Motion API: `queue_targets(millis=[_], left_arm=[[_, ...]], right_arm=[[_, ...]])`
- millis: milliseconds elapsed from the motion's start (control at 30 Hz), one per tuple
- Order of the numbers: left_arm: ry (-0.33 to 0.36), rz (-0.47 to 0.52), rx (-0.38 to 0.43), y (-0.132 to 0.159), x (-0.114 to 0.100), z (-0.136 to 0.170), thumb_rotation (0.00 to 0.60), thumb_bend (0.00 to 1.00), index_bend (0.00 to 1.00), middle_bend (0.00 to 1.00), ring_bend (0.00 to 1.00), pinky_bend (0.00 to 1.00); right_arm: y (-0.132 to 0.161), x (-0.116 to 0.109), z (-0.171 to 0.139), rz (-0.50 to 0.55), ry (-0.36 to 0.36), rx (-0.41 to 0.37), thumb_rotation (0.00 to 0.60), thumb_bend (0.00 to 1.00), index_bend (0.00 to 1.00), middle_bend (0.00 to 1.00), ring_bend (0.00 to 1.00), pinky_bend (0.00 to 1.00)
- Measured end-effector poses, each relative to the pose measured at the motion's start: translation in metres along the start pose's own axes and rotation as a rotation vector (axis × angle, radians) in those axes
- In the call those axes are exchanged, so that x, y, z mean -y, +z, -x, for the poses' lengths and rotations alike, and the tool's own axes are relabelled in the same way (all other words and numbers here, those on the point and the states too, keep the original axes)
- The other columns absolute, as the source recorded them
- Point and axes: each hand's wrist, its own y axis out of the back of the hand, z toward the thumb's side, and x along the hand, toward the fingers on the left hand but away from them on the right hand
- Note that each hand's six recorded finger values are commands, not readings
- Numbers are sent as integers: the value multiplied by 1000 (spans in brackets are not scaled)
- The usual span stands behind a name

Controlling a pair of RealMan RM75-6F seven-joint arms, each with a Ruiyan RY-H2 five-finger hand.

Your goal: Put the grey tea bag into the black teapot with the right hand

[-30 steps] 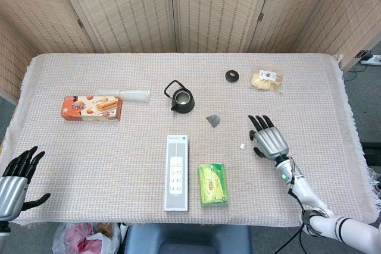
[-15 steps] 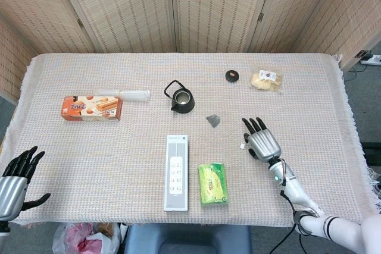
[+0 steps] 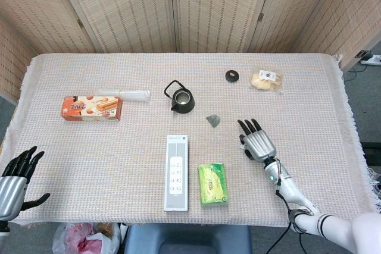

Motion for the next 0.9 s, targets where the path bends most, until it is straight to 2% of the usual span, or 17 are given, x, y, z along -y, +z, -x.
queue_targets(millis=[367,667,900], left_arm=[[-1,5,-7,-4,0,0,600,139,5,0,0,147],[-1,8,-12,-7,0,-2,600,139,0,0,0,147],[6,9,-6,-7,-1,-2,600,139,0,0,0,147]], right_arm=[[5,1,10,12,-1,-5,600,304,526,45,0,0],[5,3,16,6,0,2,600,326,612,90,0,0],[4,2,19,12,-4,8,600,329,638,110,0,0]])
